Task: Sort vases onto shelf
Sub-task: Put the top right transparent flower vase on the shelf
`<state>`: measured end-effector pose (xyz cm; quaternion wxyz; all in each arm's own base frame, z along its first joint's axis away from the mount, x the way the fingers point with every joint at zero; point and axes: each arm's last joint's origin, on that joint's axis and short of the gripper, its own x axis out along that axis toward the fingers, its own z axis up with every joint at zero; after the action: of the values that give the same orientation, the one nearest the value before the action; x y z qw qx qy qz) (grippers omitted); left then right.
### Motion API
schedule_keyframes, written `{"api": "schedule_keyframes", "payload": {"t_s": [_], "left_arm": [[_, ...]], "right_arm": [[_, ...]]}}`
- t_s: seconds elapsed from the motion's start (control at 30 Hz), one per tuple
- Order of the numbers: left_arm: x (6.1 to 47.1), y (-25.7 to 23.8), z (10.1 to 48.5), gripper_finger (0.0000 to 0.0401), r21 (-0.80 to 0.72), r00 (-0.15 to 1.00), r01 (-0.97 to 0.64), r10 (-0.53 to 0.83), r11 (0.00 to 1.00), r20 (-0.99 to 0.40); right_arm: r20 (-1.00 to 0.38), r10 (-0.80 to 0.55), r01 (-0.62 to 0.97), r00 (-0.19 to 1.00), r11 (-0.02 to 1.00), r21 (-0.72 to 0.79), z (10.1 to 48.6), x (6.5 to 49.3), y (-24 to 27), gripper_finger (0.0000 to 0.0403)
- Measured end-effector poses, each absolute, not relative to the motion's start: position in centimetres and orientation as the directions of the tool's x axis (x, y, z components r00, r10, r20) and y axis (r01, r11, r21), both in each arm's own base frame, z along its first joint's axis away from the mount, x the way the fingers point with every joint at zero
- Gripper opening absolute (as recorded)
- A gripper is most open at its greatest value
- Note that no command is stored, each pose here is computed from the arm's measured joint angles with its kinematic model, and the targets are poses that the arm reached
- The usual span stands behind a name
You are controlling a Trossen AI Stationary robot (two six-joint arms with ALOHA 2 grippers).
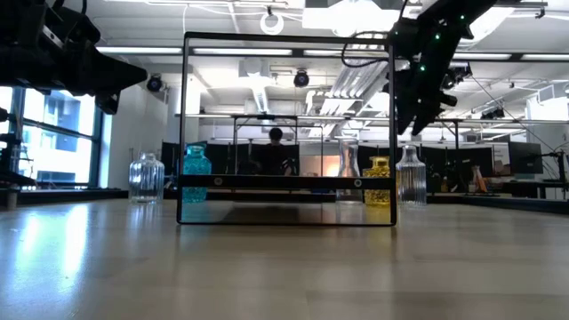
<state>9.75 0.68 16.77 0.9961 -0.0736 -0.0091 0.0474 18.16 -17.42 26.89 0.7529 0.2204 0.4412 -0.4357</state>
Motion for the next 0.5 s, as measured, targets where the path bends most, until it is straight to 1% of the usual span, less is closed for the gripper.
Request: {"api": "schedule_keyframes", "payload": {"t_s": [0.5], "left_arm": [[9.8,0.7,16.8,0.0001,-0.156,0.995,-0.093,0.096,0.983,0.011]], "right_arm": [[-0.888,-0.42,0.842,0.189,0.534,-0.074,25.3,19.3,-17.5,0.0216]]}}
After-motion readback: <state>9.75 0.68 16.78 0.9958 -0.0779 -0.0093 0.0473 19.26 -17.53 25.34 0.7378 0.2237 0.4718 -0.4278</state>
